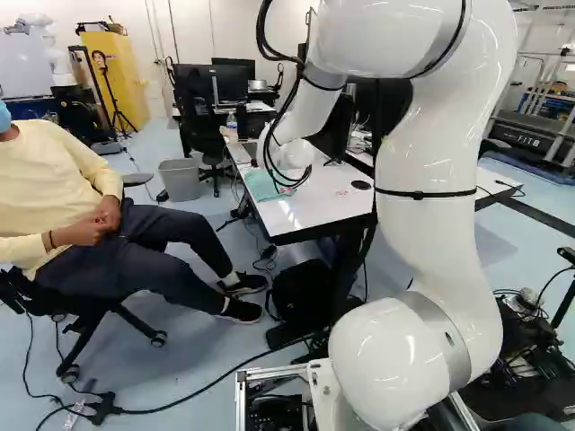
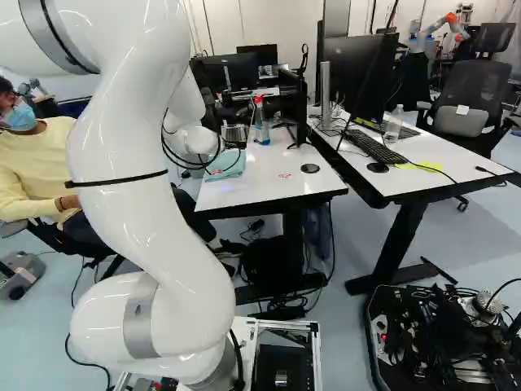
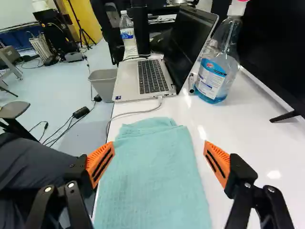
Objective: Clean the table with the green towel
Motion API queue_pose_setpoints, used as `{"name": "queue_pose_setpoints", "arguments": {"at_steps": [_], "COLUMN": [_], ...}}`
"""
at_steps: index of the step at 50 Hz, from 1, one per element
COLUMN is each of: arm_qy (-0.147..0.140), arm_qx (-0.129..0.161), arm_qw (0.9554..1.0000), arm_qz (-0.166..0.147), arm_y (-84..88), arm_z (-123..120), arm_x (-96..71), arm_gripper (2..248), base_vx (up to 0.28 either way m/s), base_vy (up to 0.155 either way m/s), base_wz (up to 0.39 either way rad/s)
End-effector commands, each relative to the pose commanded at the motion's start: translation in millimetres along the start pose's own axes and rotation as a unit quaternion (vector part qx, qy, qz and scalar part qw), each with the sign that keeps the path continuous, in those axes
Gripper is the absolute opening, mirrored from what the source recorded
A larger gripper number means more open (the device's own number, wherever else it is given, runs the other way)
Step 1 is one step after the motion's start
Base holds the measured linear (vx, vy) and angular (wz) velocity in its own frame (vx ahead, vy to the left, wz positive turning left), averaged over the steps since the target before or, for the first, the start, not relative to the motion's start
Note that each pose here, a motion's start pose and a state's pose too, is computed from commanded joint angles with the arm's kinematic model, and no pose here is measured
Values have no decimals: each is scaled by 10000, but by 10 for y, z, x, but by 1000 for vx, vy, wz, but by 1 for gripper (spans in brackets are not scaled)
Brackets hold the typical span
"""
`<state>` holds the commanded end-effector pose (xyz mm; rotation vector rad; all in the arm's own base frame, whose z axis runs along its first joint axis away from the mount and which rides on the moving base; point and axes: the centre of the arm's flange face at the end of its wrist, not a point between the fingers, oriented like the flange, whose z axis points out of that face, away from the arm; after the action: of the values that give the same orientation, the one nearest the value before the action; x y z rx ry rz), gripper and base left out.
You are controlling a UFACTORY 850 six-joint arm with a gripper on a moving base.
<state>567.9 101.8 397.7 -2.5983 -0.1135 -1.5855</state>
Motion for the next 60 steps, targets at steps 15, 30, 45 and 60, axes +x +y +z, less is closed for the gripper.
{"name": "queue_pose_setpoints", "arguments": {"at_steps": [15,30,45,60], "arm_qy": [39,-128,-366,-609], "arm_qx": [-24,-13,12,21], "arm_qw": [10000,9999,9993,9981], "arm_qz": [16,12,-1,-7], "arm_y": [26,10,-24,-37], "arm_z": [152,199,204,201], "arm_x": [58,43,1,-43], "arm_gripper": [247,247,247,247], "base_vx": [0,0,0,0], "base_vy": [0,0,0,0], "base_wz": [0,0,0,0]}}
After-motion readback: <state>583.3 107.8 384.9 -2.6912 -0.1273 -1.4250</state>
